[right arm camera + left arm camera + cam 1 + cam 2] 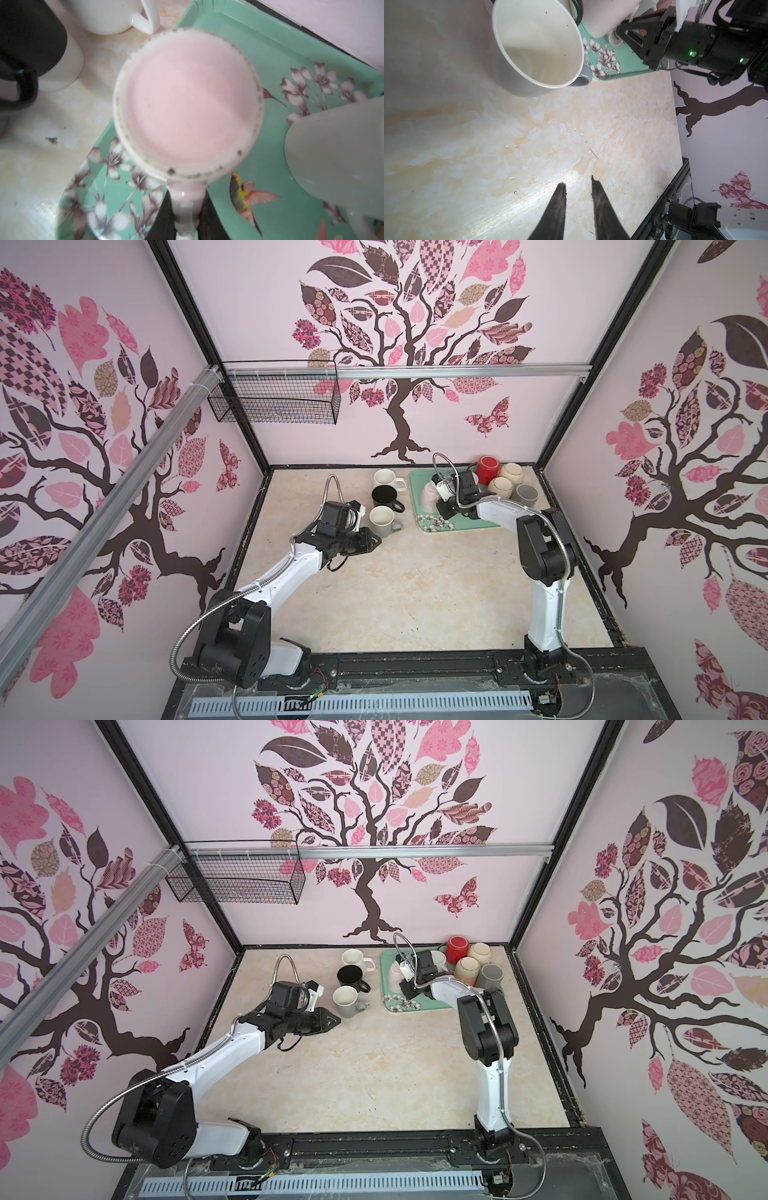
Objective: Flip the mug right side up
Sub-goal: 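Lift the pink mug off the tray with the right gripper while left gripper approaches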
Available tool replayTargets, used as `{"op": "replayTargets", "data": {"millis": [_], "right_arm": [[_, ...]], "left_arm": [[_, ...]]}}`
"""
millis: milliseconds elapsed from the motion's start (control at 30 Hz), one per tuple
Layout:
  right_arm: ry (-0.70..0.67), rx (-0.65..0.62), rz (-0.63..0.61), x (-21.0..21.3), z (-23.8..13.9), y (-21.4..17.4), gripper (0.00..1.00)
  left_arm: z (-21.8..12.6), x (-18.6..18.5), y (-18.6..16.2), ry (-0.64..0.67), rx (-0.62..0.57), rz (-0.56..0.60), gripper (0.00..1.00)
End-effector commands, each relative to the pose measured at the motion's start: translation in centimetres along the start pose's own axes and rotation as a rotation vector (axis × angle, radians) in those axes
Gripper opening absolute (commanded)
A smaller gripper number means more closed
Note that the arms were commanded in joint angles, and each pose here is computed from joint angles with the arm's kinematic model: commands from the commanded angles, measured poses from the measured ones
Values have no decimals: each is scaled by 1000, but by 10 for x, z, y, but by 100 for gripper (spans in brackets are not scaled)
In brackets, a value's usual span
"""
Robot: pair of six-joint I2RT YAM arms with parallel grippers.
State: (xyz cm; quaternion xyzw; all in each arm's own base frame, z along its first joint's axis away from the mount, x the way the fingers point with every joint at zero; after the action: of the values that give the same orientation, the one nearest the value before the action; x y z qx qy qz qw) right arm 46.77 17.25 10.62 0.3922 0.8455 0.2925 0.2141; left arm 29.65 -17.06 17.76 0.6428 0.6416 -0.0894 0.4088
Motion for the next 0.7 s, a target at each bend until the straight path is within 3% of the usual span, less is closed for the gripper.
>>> {"op": "replayTargets", "data": {"millis": [0, 233, 367, 667], "right_arm": [[-32, -33, -20, 11, -29, -1, 0], [-111, -117, 122, 18, -58, -24, 0], [-117, -205, 199, 18, -77, -19, 0], [-16, -408, 334, 24, -110, 9, 0]], "left_arm": [[-10, -19, 5, -30, -42, 69, 26], [-3, -55, -2, -61, -50, 218, 26], [-8, -80, -2, -91, -117, 314, 27], [-22, -97, -2, -150, -277, 378, 31]]}}
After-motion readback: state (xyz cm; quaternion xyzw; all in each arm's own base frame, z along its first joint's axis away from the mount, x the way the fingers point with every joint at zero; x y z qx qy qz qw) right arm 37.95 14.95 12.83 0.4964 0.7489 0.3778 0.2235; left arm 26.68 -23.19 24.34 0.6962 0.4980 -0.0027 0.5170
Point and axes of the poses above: each gripper's point midway between its finger pads, its own z axis out along the fingers, its own x axis along the line the jaws close on, y = z × x, the point moved 5 cm from there along -z, back along the fingers, and after that the axes turned 4 degrees about -z, right-handed, at the moved point
